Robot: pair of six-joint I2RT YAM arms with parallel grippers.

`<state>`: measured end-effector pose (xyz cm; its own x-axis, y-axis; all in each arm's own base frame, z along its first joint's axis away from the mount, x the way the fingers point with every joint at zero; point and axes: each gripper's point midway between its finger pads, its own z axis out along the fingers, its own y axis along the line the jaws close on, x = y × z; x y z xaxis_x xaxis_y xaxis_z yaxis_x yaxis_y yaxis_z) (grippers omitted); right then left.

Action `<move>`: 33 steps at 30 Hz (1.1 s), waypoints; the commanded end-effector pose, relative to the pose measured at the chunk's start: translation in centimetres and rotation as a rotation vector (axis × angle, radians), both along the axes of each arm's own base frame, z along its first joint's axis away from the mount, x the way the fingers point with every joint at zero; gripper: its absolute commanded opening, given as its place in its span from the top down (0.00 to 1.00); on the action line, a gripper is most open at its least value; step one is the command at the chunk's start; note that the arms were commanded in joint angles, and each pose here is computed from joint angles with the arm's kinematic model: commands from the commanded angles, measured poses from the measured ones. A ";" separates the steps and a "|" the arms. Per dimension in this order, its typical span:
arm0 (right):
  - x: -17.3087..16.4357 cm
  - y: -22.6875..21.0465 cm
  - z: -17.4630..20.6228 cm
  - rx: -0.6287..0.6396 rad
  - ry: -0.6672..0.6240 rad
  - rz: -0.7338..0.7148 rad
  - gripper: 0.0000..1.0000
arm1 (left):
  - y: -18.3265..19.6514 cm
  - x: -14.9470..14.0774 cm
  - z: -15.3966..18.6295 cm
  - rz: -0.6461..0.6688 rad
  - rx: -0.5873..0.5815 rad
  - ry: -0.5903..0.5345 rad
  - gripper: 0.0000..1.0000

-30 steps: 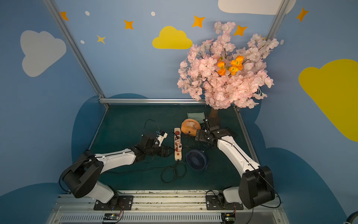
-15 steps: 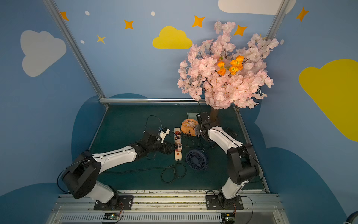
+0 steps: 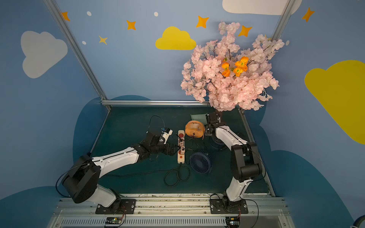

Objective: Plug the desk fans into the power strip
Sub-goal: Move the fan to the center of the board.

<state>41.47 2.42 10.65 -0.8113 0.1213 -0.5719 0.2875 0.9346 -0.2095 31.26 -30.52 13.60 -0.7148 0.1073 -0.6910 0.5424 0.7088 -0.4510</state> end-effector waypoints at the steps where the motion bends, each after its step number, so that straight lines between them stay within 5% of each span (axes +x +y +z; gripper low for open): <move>1: -4.3 -4.0 -1.6 -0.055 0.126 -0.115 0.03 | -0.3 0.3 0.4 -0.012 0.016 -0.010 0.05; 9: -5.3 -5.2 -0.8 0.014 0.110 -0.117 0.03 | -0.9 1.1 1.0 -0.022 0.018 -0.013 0.05; 16: -2.8 3.7 2.6 0.186 -0.017 0.177 0.06 | -0.5 1.4 1.0 -0.003 0.032 -0.022 0.05; 22: -0.5 11.6 1.9 0.364 -0.056 0.352 0.08 | 0.4 1.2 1.1 0.015 0.033 -0.023 0.05; 33: 3.9 20.6 0.3 0.462 -0.036 0.636 0.09 | 3.0 1.1 0.5 0.062 0.038 -0.018 0.05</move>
